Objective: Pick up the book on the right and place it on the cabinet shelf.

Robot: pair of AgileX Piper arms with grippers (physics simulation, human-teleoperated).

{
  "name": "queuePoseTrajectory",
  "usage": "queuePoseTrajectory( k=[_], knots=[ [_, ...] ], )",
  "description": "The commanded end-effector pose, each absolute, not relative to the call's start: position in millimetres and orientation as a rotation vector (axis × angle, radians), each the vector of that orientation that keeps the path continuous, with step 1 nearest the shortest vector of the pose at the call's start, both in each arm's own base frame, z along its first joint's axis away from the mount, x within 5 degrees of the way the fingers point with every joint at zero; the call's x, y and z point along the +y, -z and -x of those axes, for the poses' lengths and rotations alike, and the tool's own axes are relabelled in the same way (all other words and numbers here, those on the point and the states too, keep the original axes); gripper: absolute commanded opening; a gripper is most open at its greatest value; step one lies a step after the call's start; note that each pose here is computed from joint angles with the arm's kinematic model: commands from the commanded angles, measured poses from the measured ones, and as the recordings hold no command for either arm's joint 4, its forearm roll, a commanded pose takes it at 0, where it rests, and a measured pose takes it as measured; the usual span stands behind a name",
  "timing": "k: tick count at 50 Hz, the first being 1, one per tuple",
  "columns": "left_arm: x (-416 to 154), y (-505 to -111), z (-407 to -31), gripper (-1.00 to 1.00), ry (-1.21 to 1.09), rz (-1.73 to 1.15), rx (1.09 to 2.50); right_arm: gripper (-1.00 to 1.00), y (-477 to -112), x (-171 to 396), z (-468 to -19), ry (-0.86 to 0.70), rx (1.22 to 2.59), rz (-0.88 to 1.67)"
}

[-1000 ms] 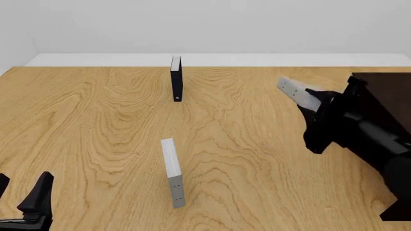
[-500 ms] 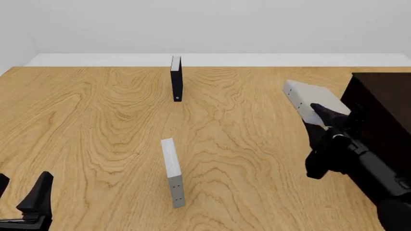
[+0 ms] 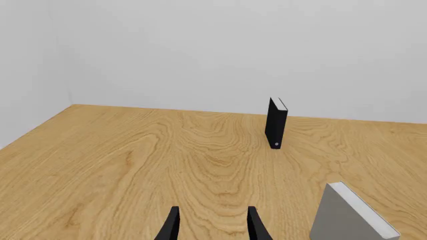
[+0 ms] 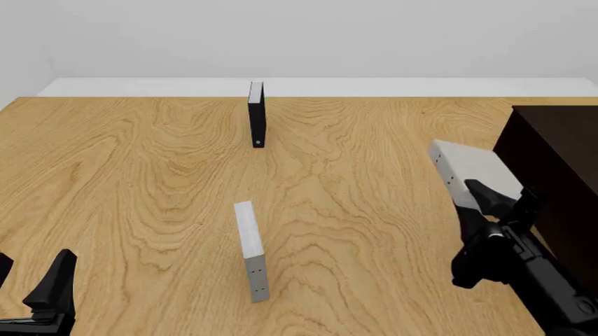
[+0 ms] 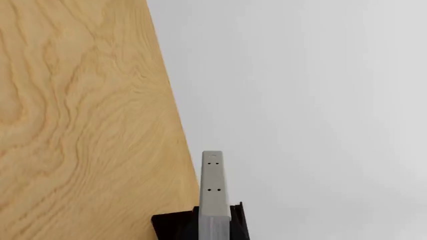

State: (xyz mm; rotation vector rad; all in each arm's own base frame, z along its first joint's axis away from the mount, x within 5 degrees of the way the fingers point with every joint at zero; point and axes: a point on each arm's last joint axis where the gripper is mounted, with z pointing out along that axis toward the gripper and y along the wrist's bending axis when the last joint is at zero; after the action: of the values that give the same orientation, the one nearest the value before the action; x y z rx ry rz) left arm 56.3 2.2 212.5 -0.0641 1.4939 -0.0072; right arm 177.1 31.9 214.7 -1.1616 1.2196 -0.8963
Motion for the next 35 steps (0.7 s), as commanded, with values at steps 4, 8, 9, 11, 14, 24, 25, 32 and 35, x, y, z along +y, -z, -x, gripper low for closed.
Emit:
queuePoseTrajectory(
  k=[4, 8, 9, 11, 14, 24, 25, 32, 35],
  knots=[
    [2, -213, -56, 1.0, 0.008, 0.066, 1.494, -1.0, -218, 23, -178, 0.904, 1.251, 1.083],
    [2, -213, -56, 1.0, 0.008, 0.066, 1.494, -1.0, -217, 21, -180, 0.907, 1.267, 1.07],
    [2, -213, -56, 1.0, 0.009, 0.067, 1.494, -1.0, -216, 20, -181, 0.912, 1.27, 1.073],
    [2, -213, -56, 1.0, 0.009, 0.068, 1.493, -1.0, -214, 19, -182, 0.907, 1.291, 1.075],
    [2, -213, -56, 1.0, 0.008, 0.066, 1.493, -1.0, -215, 17, -185, 0.914, 1.296, 1.062],
    [2, -213, -56, 1.0, 0.008, 0.067, 1.494, -1.0, -207, 16, -194, 0.905, 1.329, 1.075],
    [2, -213, -56, 1.0, 0.008, 0.067, 1.494, -1.0, -205, 15, -193, 0.915, 1.327, 1.07],
    [2, -213, -56, 1.0, 0.008, 0.068, 1.494, -1.0, -196, 14, -198, 0.928, 1.341, 1.092],
    [2, -213, -56, 1.0, 0.009, 0.068, 1.493, -1.0, -188, 14, -199, 0.934, 1.342, 1.109]
  ],
)
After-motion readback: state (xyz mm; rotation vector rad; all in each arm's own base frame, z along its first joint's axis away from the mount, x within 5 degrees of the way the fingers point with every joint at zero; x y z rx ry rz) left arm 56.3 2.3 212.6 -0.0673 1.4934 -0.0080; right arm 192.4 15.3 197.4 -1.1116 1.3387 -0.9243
